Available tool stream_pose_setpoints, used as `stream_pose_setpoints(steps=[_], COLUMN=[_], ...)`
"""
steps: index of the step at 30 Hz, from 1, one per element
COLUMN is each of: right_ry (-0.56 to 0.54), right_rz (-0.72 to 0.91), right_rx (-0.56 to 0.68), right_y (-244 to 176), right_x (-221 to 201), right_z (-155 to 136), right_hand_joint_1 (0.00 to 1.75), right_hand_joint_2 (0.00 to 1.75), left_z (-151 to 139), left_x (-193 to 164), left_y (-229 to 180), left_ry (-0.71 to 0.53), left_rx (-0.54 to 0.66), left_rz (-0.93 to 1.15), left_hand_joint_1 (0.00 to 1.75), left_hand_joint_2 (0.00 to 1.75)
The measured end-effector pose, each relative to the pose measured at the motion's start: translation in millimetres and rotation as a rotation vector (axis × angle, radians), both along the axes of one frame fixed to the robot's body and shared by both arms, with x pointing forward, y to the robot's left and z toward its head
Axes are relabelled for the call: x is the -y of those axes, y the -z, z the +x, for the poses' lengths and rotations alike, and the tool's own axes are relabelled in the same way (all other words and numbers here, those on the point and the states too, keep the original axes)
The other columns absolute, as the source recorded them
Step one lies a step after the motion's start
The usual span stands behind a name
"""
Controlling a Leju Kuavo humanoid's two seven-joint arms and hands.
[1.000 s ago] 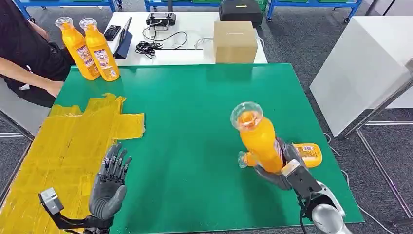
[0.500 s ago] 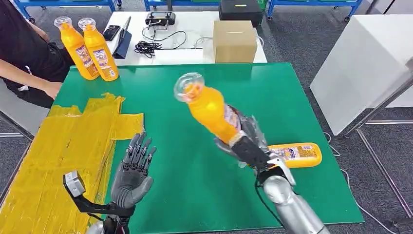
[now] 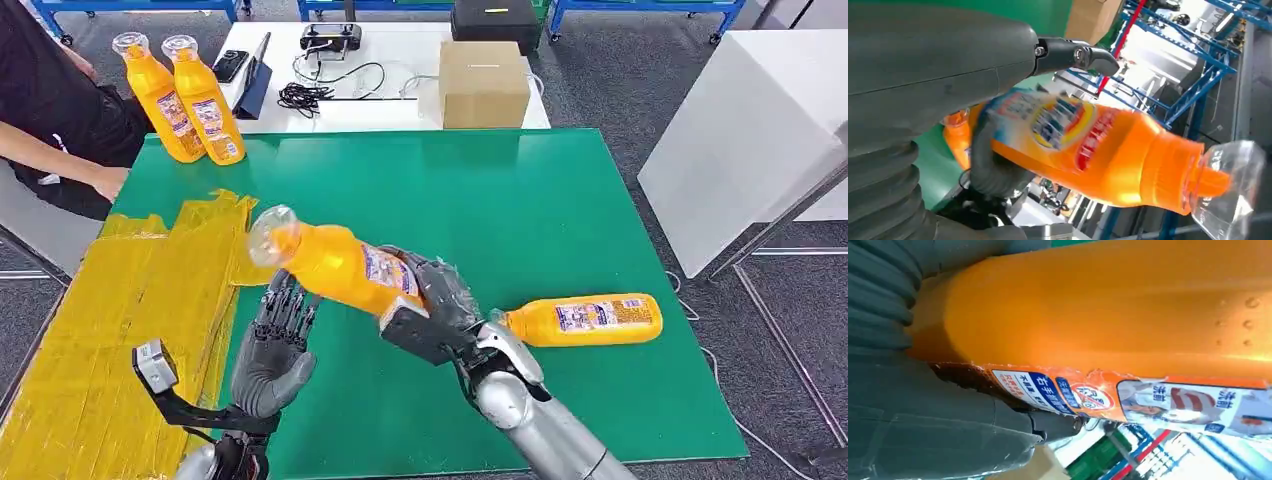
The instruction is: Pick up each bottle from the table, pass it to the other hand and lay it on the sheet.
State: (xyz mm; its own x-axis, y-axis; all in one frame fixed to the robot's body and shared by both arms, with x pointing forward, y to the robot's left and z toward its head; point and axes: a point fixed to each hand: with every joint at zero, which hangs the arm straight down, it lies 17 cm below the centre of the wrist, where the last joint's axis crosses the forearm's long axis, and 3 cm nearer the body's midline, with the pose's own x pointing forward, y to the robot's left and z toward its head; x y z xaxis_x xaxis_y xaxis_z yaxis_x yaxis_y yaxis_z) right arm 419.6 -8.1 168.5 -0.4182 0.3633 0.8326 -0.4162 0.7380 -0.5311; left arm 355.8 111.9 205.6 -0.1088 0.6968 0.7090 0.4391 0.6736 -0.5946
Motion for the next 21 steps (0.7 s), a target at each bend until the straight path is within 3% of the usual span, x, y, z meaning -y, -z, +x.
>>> stream_pose_setpoints(steps=[4, 10, 21], right_ry=[-0.076, -0.283, -0.399], right_rz=[-0.059, -0.135, -0.174], right_rx=[-0.02, -0.11, -0.119], right_y=[16.6, 46.1, 41.5], right_x=[-28.0, -75.2, -103.0], right_z=[-19.4, -66.5, -79.7], right_hand_joint_1=[1.75, 1.75, 1.75], right_hand_joint_2=[1.75, 1.75, 1.75], left_z=[2.3, 6.1, 8.8], left_x=[-2.9, -11.0, -20.3], left_y=[-0.7, 2.1, 16.0], left_ry=[-0.008, -0.033, -0.048], left_rx=[-0.001, -0.001, -0.022], left_rz=[-0.003, 0.016, 0.022], left_hand_joint_1=[0.0, 0.0, 0.0], left_hand_joint_2=[1.75, 1.75, 1.75])
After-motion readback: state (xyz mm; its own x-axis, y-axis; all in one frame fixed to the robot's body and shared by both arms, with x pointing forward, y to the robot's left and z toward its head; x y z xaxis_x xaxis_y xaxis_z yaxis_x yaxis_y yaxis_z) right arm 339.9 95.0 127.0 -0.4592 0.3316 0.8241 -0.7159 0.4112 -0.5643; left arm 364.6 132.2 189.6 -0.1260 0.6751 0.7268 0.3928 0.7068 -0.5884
